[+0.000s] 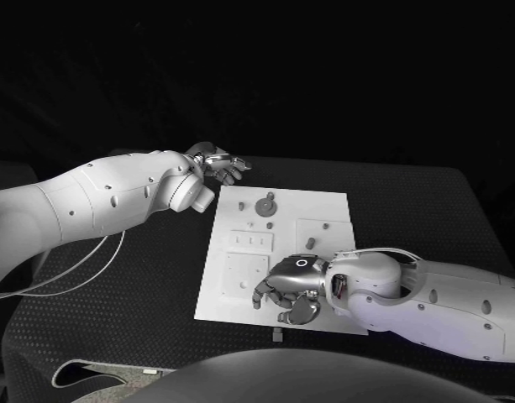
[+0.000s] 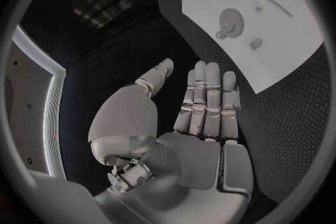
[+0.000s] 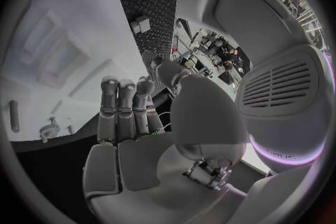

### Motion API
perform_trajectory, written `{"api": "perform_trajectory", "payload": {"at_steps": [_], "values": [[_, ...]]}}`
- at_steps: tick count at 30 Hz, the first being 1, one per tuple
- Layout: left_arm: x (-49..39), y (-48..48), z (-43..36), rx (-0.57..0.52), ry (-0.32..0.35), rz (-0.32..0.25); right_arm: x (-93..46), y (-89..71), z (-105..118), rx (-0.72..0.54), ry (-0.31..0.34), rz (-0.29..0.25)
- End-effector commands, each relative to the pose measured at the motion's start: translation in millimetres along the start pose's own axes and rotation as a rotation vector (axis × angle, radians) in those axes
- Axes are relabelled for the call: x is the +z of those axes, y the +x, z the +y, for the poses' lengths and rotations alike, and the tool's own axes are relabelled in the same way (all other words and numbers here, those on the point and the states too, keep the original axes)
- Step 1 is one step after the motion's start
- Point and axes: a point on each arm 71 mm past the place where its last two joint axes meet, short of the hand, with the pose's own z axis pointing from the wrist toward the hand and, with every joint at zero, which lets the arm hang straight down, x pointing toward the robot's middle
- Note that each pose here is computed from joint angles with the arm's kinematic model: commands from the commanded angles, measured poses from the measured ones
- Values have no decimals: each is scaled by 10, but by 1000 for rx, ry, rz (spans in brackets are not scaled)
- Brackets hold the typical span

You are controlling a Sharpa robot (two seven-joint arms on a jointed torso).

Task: Assemble the parts on the task board

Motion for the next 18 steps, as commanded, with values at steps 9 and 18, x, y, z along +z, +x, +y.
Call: {"api": "perform_trajectory", "payload": {"at_steps": [9,18], "values": [[-12,29,-28,-20,19,19,0,215,-20,-43,5,30],[-8,31,-29,-23,18,22,-11,371,1,-9,3,35]]}}
